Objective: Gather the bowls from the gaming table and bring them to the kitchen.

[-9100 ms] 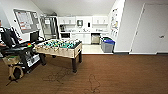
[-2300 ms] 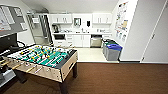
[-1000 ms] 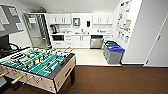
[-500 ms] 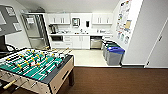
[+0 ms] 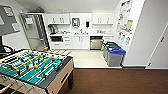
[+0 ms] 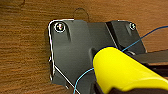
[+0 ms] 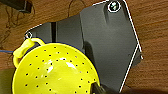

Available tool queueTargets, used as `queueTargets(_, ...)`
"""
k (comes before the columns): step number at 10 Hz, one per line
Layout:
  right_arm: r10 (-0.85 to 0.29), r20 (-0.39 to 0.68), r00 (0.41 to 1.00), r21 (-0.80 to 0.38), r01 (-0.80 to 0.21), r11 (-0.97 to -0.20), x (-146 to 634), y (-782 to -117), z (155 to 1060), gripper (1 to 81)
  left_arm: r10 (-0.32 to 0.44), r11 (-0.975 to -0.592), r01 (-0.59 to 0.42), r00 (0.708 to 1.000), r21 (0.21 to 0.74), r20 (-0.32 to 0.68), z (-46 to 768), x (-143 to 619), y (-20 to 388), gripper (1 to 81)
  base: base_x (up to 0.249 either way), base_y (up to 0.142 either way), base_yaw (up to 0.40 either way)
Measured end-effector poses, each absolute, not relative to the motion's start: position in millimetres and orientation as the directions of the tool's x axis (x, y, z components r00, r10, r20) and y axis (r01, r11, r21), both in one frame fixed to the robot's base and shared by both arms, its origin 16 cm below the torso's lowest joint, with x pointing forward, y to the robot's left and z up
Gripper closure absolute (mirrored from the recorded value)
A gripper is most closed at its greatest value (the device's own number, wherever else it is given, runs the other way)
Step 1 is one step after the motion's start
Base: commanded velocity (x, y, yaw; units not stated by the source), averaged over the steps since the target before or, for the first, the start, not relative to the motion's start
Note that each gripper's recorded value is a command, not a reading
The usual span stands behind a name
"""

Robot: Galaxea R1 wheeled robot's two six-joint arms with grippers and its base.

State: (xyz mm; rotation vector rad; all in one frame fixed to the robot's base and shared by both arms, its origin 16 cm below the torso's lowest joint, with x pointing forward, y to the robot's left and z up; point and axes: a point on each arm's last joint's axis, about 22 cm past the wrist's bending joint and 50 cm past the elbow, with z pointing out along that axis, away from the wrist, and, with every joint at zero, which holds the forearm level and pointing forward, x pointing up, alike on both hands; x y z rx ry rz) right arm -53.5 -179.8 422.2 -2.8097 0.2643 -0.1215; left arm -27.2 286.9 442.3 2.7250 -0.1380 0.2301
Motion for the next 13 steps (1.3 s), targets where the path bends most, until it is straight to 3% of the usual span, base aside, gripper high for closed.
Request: queueTargets(13,-0.19,0.06,0.98,-0.32,-0.162,-0.934,-50.1,-179.2,422.2,81.1,-0.061,-0.911,-0.128,0.982,0.391,0.18,441.9,-27.8,278.9,81.1,0.137,0.0,0.0)
